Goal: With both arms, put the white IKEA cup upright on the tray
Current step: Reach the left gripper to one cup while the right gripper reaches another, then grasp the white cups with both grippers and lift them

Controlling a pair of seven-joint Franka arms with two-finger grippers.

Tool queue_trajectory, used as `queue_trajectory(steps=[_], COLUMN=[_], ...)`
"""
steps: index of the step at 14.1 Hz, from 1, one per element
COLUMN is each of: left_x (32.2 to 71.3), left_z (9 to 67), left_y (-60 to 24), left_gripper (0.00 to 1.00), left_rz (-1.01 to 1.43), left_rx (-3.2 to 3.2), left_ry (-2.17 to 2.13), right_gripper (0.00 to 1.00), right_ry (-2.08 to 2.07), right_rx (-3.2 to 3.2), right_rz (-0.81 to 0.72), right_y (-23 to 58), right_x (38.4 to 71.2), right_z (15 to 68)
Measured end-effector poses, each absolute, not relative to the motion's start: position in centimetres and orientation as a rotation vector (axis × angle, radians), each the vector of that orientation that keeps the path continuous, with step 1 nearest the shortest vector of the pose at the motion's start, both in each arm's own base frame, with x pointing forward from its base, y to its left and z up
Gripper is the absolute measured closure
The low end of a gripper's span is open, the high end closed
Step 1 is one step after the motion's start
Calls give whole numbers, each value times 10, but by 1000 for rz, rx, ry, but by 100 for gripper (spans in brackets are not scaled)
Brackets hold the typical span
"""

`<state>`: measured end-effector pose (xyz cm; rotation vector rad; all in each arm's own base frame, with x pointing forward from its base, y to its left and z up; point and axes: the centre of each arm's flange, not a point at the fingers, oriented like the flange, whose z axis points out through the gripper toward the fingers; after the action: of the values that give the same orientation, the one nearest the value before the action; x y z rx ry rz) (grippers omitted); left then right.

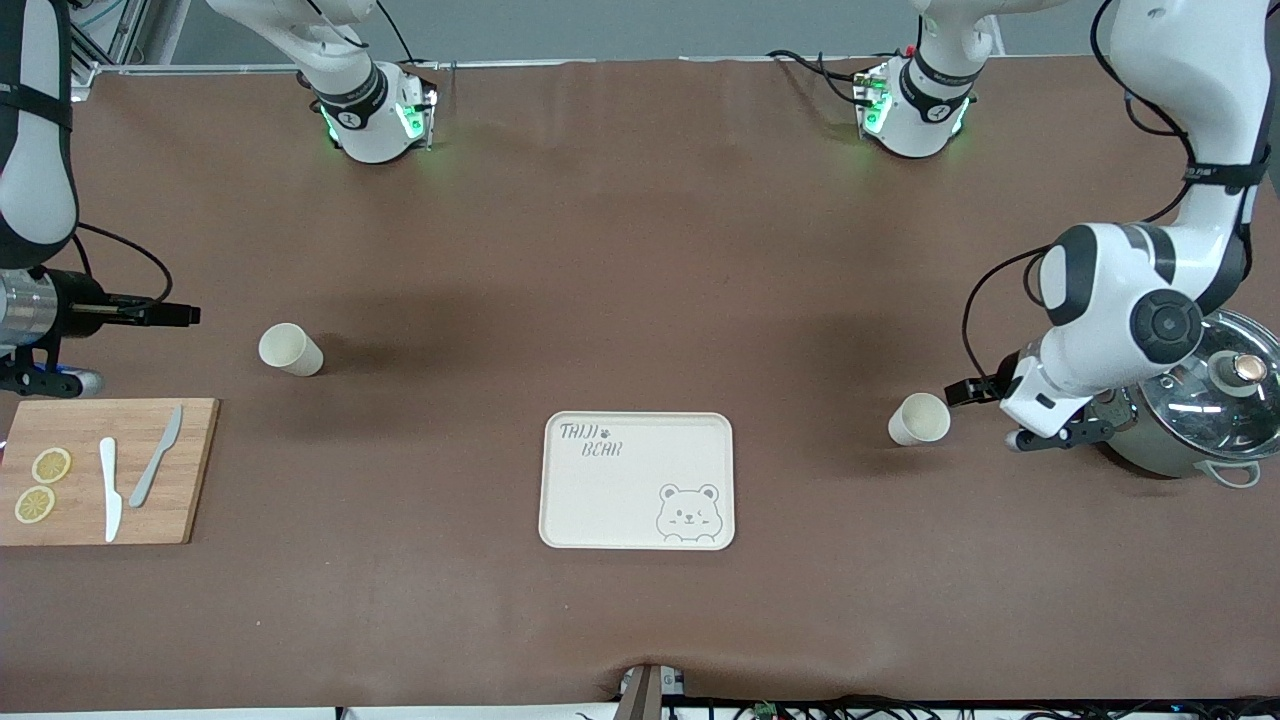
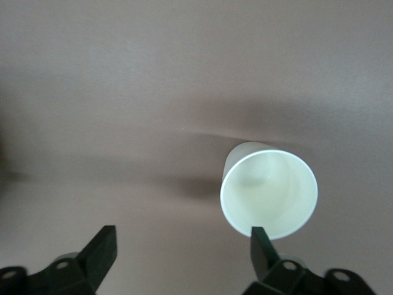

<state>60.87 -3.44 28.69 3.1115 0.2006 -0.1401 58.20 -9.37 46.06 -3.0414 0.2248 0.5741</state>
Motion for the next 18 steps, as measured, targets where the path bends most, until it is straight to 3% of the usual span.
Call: queue_trajectory(steps=[4,8,9,10,13,18], left_x=[616,618,618,618,623,634], left_z=[273,254,249,245,241,245], left_y=[-46,-52,-53,-53,-57,-62], left_gripper=[20,56,56,63,96,96], left_rz=[-150,-189,-195,-199,-188,-157], left_rx=[3107,3103,3102,3101,3089,3085], left_ry=[175,164,163,162,164,156], right_gripper=[0,0,0,0,0,0], right_ry=[248,284,273,250,206,128], right_rx=[-3035,-3027,-3026,-3025,-3038,-3055], right_rz=[608,619,618,615,574,557], right_y=[-99,-116,-117,-116,-108,-78], right_x=[588,592,592,592,598,606], right_z=[437,409,409,410,416,411])
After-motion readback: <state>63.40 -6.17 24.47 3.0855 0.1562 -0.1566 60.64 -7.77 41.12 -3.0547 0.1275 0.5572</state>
